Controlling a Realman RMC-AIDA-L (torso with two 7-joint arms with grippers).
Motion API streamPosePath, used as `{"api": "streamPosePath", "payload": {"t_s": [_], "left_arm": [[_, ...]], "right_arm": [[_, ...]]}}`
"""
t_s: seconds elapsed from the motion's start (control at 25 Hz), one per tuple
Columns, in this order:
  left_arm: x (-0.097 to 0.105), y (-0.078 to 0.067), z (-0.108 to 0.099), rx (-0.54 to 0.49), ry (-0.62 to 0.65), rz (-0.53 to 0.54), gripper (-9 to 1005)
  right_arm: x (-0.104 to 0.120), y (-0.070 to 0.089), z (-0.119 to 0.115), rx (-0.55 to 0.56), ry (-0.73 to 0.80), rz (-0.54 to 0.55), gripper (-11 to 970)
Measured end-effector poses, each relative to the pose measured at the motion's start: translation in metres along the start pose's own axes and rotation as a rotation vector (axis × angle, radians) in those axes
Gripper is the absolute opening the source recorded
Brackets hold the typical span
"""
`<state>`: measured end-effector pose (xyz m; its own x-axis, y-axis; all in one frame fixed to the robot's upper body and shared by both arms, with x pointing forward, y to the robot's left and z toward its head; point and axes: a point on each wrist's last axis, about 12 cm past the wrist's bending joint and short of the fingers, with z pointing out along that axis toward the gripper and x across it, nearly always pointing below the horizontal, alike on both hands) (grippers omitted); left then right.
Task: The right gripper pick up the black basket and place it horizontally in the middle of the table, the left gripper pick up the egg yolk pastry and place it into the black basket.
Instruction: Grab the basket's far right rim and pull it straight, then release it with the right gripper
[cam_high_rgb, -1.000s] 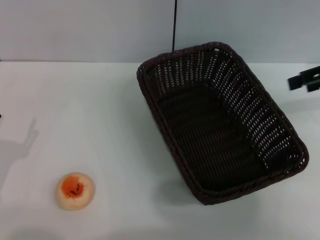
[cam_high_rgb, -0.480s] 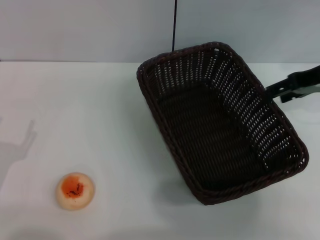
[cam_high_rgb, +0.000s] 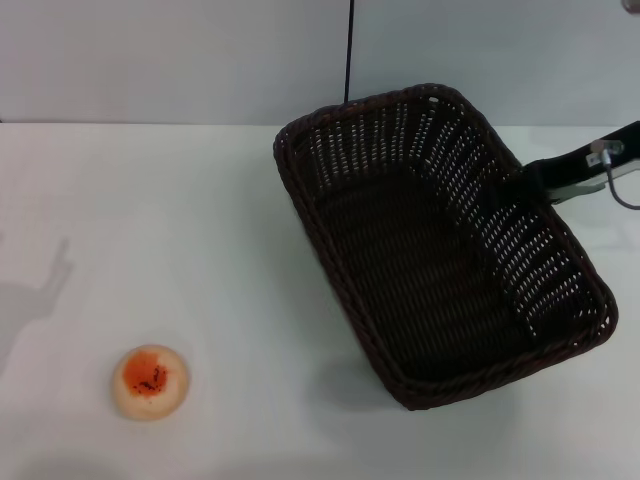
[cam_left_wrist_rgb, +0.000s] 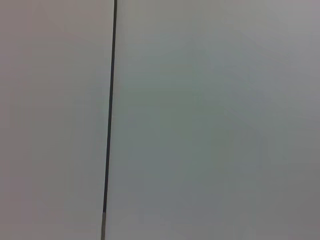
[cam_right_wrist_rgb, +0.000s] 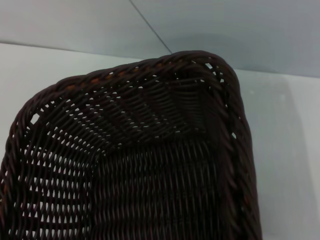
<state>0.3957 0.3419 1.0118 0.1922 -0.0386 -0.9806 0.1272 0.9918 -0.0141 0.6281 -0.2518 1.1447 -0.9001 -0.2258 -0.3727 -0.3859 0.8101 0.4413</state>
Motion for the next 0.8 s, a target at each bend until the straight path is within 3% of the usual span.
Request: {"api": "streamPosePath", "payload": {"t_s": [0.36,0.76,0.8], "left_arm": [[-0.0001,0.0032,-0.0015,0.002,0.009,0.014,813],[-0.0016,0.0059,-0.0063,0.000,0.008,0.018,814],[-0.0022,0.0058,-0.0067,0.000,0.003,0.018,814]], "right_arm": [[-0.0021,0.0033,0.0025,-0.007,0.004,0.037,630],[-0.0031,0.0086,0.0035,-0.016,0.010,0.012,192],[-0.0040,0.0098,0.0021,-0.019,0.009,0.002,185]]}}
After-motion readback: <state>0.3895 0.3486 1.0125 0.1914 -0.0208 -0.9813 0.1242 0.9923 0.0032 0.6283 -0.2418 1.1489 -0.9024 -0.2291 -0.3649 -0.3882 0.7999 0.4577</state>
